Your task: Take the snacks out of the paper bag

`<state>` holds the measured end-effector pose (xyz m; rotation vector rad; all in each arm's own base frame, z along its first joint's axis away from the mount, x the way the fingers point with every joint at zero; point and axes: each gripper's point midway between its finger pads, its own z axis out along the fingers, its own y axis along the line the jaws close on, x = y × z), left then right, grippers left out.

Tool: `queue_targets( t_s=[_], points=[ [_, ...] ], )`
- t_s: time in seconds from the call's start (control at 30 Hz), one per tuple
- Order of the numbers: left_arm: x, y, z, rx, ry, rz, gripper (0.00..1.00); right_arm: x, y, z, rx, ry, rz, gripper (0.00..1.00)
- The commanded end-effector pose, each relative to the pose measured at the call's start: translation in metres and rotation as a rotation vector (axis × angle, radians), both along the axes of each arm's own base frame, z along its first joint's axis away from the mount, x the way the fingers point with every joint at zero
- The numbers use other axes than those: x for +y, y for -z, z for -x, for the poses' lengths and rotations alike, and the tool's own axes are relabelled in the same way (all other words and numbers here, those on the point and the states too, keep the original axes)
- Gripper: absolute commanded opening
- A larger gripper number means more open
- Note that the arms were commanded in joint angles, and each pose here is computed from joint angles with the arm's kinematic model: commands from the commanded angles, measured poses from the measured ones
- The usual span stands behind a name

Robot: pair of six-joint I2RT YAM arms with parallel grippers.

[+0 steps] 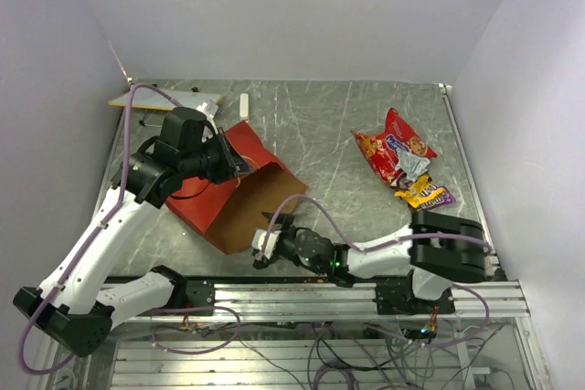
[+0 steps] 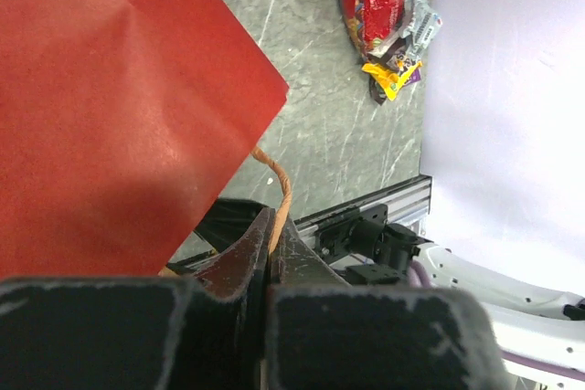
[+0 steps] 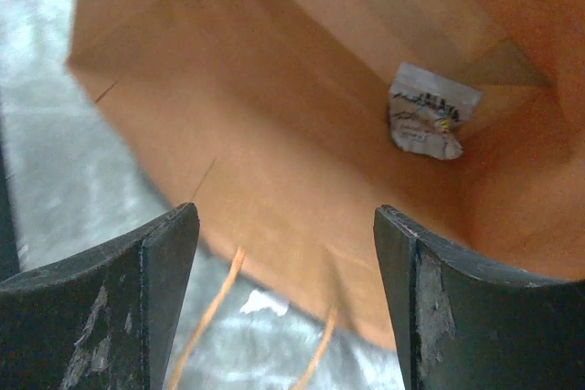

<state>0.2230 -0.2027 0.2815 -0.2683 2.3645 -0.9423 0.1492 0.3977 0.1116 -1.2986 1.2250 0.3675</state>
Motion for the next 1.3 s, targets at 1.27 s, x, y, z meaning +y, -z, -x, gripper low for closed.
queue_targets(
  t_s=[1.27],
  points=[
    [0.007, -0.050, 0.027, -0.090, 0.040, 0.068, 0.07, 0.058, 0.070, -0.192, 0.289, 0.659, -0.330, 0.76]
  ],
)
